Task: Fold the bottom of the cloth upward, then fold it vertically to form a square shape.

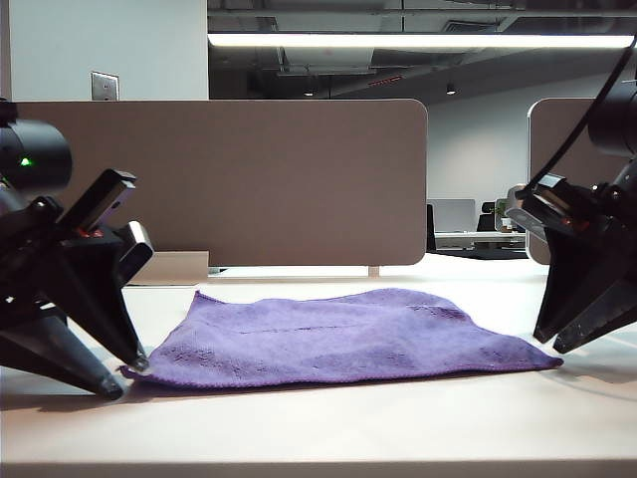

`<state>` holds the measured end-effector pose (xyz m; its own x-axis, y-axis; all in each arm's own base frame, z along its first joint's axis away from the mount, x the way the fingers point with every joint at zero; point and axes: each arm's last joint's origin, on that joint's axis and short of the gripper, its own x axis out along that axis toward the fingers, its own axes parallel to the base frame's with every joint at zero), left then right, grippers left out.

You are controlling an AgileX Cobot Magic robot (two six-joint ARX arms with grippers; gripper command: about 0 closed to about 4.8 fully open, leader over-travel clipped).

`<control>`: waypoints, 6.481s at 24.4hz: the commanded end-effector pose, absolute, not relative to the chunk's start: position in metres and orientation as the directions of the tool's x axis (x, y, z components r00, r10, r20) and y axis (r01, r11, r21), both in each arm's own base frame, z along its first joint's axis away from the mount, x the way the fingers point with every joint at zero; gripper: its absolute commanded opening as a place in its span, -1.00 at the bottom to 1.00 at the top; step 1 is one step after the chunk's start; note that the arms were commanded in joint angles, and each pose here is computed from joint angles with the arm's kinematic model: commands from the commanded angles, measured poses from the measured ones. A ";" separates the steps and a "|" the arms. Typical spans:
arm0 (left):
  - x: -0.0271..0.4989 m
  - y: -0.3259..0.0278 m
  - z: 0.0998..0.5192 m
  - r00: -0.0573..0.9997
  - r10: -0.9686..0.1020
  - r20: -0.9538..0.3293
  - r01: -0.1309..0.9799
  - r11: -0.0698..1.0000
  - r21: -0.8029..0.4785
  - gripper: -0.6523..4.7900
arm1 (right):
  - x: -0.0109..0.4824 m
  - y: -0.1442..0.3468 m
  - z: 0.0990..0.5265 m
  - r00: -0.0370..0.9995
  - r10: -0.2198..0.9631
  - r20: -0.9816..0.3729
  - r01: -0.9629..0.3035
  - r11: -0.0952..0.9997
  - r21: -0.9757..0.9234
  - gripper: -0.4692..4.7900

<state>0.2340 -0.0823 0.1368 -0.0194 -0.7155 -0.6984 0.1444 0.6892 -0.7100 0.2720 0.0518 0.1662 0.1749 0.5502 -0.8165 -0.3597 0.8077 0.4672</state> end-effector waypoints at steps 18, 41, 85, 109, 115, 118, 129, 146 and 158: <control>0.239 -0.086 0.134 0.006 -0.731 -0.682 0.136 0.676 -0.724 -0.32 | 0.274 0.052 0.163 0.168 0.552 -0.817 -0.361 0.806 0.470 -0.41; 0.241 -0.086 0.132 0.015 -0.718 -0.696 0.122 0.692 -0.711 -0.32 | 0.275 0.053 0.148 0.102 0.569 -0.816 -0.330 0.793 0.511 -0.67; 0.239 -0.088 0.171 0.094 -0.824 -0.559 0.232 0.564 -0.792 -0.78 | 0.265 0.060 0.184 0.105 0.714 -0.692 -0.402 0.667 0.627 -0.83; 0.255 -0.091 0.207 0.307 -0.862 -0.403 0.340 0.495 -0.800 -0.78 | 0.277 0.061 0.221 0.271 0.638 -0.720 -0.417 0.753 0.510 -0.20; 0.255 -0.091 0.207 0.312 -0.861 -0.402 0.341 0.496 -0.798 -0.78 | 0.273 0.059 0.204 0.168 0.596 -0.785 -0.353 0.780 0.517 0.16; 0.257 -0.091 0.209 0.329 -0.858 -0.394 0.334 0.496 -0.802 -0.78 | 0.274 0.059 0.196 0.128 0.596 -0.793 -0.329 0.779 0.533 0.19; 0.269 -0.089 0.230 0.385 -0.859 -0.338 0.349 0.474 -0.808 -0.78 | 0.280 0.061 0.192 0.143 0.622 -0.770 -0.345 0.760 0.550 0.19; 0.278 -0.062 0.230 0.488 -0.801 -0.347 0.299 0.527 -0.795 -0.78 | 0.275 0.070 0.195 0.061 0.759 -0.648 -0.369 0.621 0.692 -0.03; 0.278 -0.062 0.231 0.489 -0.805 -0.336 0.309 0.520 -0.796 -0.78 | 0.263 0.078 0.171 -0.017 0.887 -0.462 -0.259 0.442 0.859 -0.02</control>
